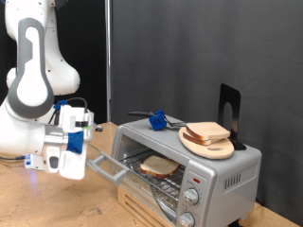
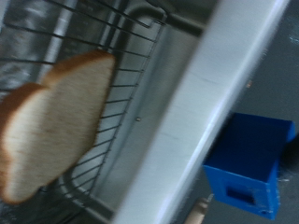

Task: Make a piece of toast with the oven

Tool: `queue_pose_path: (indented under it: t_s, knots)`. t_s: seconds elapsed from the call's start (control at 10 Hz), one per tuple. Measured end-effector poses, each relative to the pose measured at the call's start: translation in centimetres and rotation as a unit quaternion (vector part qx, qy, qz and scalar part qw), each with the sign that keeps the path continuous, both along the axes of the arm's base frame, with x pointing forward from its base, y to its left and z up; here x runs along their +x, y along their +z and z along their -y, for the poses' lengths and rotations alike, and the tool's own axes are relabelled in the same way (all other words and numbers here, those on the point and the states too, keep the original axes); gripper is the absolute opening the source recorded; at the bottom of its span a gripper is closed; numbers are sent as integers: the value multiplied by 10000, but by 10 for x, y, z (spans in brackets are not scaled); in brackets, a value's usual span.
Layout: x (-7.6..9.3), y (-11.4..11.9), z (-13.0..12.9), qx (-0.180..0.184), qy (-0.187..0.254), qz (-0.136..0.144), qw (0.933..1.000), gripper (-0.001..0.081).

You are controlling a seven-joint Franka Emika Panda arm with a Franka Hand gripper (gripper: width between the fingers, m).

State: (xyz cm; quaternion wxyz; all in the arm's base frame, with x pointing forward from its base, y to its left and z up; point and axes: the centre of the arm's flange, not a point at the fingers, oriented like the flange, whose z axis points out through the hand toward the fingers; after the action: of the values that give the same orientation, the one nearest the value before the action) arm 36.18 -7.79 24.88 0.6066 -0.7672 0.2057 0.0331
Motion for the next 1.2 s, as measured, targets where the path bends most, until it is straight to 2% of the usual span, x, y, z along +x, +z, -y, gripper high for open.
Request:
queue_pose_path:
  t_s: [0.3, 0.5, 0.7, 0.9, 1.0, 1.2]
  knots:
    - [-2, 22, -36, 25, 88, -90, 9999, 806]
    - [-6, 35, -49, -143, 36, -222, 9996, 806]
    - [-13, 36, -39, -459, -32, -410, 9981, 806]
    - [-24, 32, -12, -751, -7, -561, 9956, 806]
    - [-28, 31, -3, -818, -22, -591, 9949, 806]
    - [-28, 32, -3, -734, 18, -606, 9955, 806]
